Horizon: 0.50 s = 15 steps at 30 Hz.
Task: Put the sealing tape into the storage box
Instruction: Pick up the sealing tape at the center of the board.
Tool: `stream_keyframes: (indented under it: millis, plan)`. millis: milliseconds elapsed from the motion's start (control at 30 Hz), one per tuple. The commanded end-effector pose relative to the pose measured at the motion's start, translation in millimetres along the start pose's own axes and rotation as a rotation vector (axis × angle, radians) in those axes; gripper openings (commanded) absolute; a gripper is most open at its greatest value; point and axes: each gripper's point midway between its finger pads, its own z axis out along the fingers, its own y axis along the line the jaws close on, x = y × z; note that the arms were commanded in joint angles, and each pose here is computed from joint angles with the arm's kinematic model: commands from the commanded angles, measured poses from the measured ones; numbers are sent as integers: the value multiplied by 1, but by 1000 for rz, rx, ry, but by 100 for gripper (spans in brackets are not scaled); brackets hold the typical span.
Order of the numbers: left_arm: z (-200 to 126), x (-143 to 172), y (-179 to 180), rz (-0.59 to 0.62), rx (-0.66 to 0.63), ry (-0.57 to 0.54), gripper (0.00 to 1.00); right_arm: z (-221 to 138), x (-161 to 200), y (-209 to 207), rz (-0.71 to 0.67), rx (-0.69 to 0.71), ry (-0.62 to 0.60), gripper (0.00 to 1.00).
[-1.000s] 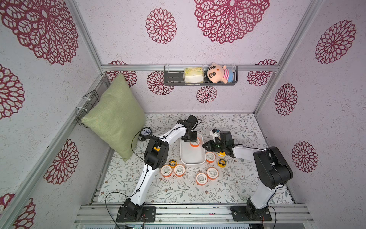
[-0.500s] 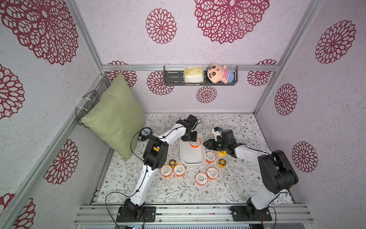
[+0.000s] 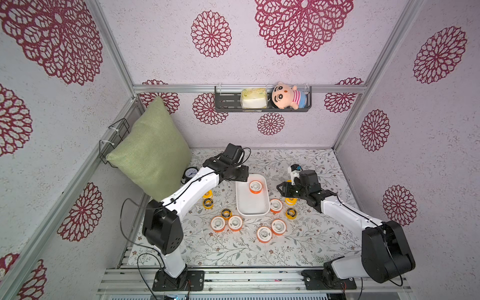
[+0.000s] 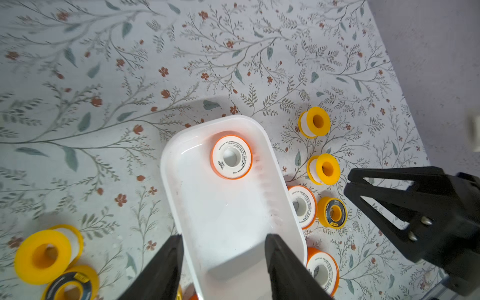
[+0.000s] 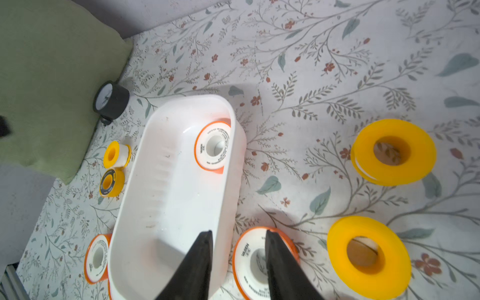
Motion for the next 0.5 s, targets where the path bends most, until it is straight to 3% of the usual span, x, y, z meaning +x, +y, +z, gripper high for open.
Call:
stream_keyframes:
  millis: [0,233,467]
  plan:
    - [-27,-5,35,-14,-69,-78,57,-11,9,-12,-34,70,24,40]
    - [-81,12,89,-130,-100,-185,58,-14,34,-28,-31,140,89,40]
    - [-93,31,120,-184,-122,-248,59,-5,55,-17,-57,85,160,39]
